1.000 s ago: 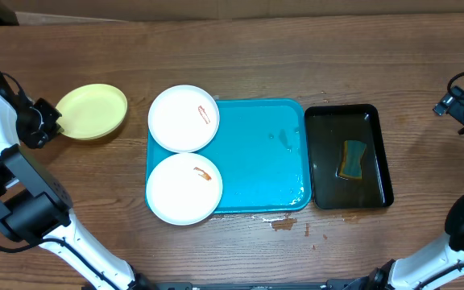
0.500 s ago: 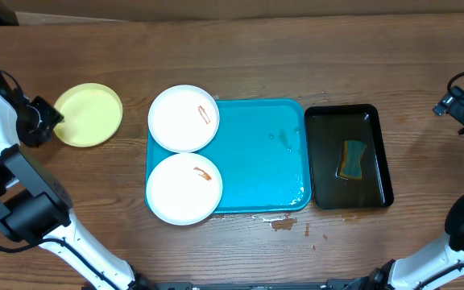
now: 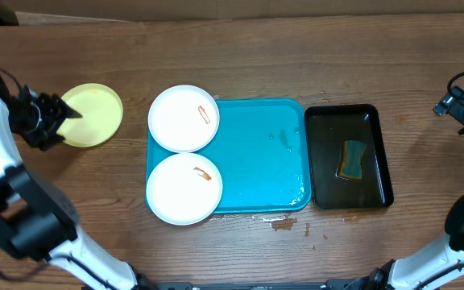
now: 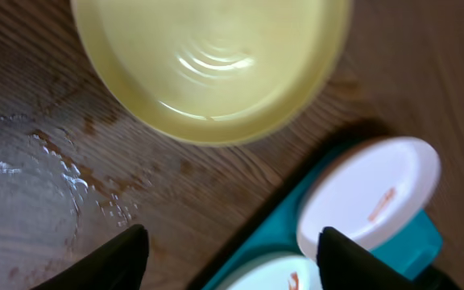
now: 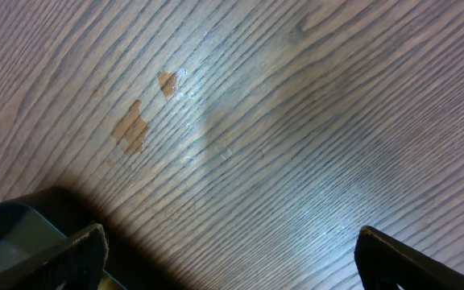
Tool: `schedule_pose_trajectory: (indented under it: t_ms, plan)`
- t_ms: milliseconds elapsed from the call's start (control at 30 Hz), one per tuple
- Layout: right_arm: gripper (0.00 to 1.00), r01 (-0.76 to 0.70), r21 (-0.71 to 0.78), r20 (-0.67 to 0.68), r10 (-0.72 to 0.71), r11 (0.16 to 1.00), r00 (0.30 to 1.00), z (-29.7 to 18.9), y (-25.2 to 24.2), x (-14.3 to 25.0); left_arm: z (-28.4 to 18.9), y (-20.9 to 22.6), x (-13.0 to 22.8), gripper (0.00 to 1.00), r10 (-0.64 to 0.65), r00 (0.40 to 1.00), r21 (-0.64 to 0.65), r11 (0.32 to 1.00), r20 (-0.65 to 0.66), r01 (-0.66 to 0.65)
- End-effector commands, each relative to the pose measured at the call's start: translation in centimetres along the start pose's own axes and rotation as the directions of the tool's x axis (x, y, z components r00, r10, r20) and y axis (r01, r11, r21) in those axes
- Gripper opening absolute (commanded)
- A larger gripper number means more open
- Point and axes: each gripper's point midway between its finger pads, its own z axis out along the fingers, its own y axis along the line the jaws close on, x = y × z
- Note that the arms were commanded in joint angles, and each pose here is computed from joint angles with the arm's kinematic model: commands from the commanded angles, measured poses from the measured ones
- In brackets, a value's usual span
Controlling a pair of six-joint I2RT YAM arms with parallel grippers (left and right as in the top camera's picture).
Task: Clean dirty plates on tray and stack at the side
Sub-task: 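Lower yellow plate onto table left of tray and release, then move left gripper to the front white plate rim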
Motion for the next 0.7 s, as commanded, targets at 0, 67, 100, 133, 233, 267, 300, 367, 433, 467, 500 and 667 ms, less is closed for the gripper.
schedule_pose_trajectory:
  t_ms: [0, 67, 100, 133, 233, 267, 300, 367, 433, 467, 500, 667]
  plan:
    - [1.0, -0.005, -0.007, 0.027, 0.005, 1.0, 1.0, -0.9, 0.1, -0.4, -5.8, -6.5, 3.1, 0.58, 0.196, 0.973, 0.062, 0.977, 0.124, -0.205]
    - [1.0, -0.005, -0.007, 0.027, 0.005, 1.0, 1.0, -0.9, 0.1, -0.4, -6.3, -8.3, 5.4, 0.47, 0.267, 0.957, 0.03, 0.962, 0.114, -0.272]
    - [1.0, -0.005, -0.007, 0.027, 0.005, 1.0, 1.0, -0.9, 0.1, -0.4, -6.2, -8.9, 6.5, 0.43, 0.293, 0.951, 0.011, 0.955, 0.098, -0.296]
    - [1.0, -0.005, -0.007, 0.027, 0.005, 1.0, 1.0, -0.9, 0.1, -0.4, -5.9, -9.5, 8.3, 0.38, 0.33, 0.942, -0.023, 0.944, 0.059, -0.329]
    - [1.0, -0.005, -0.007, 0.027, 0.005, 1.0, 1.0, -0.9, 0.1, -0.4, -5.1, -9.3, 11.7, 0.15, 0.362, 0.931, -0.128, 0.922, -0.047, -0.365]
    - [1.0, -0.005, -0.007, 0.027, 0.005, 1.0, 1.0, -0.9, 0.0, -0.4, -4.8, -9.0, 12.7, 0.12, 0.359, 0.93, -0.167, 0.915, -0.078, -0.367]
    - [1.0, -0.005, -0.007, 0.027, 0.005, 1.0, 1.0, -0.9, 0.1, -0.4, -4.5, -8.6, 14.0, 0.12, 0.363, 0.923, -0.206, 0.901, -0.125, -0.382]
    - [1.0, -0.005, -0.007, 0.027, 0.005, 1.0, 1.0, -0.9, 0.1, -0.4, -3.8, -8.2, 16.5, 0.14, 0.382, 0.899, -0.24, 0.871, -0.213, -0.428]
    - [1.0, -0.005, -0.007, 0.027, 0.005, 1.0, 1.0, -0.9, 0.1, -0.4, -3.0, -7.9, 18.9, 0.18, 0.391, 0.871, -0.252, 0.848, -0.297, -0.466]
    - [1.0, -0.005, -0.007, 0.027, 0.005, 1.0, 1.0, -0.9, 0.1, -0.4, -2.6, -7.7, 20.0, 0.2, 0.39, 0.863, -0.248, 0.845, -0.322, -0.474]
    - [1.0, -0.005, -0.007, 0.027, 0.005, 1.0, 1.0, -0.9, 0.1, -0.4, -2.3, -7.2, 21.1, 0.22, 0.368, 0.864, -0.263, 0.846, -0.343, -0.464]
    - [1.0, -0.005, -0.007, 0.027, 0.005, 1.0, 1.0, -0.9, 0.0, -0.4, -2.2, -2.6, 24.9, 0.33, 0.276, 0.878, -0.362, 0.831, -0.391, -0.422]
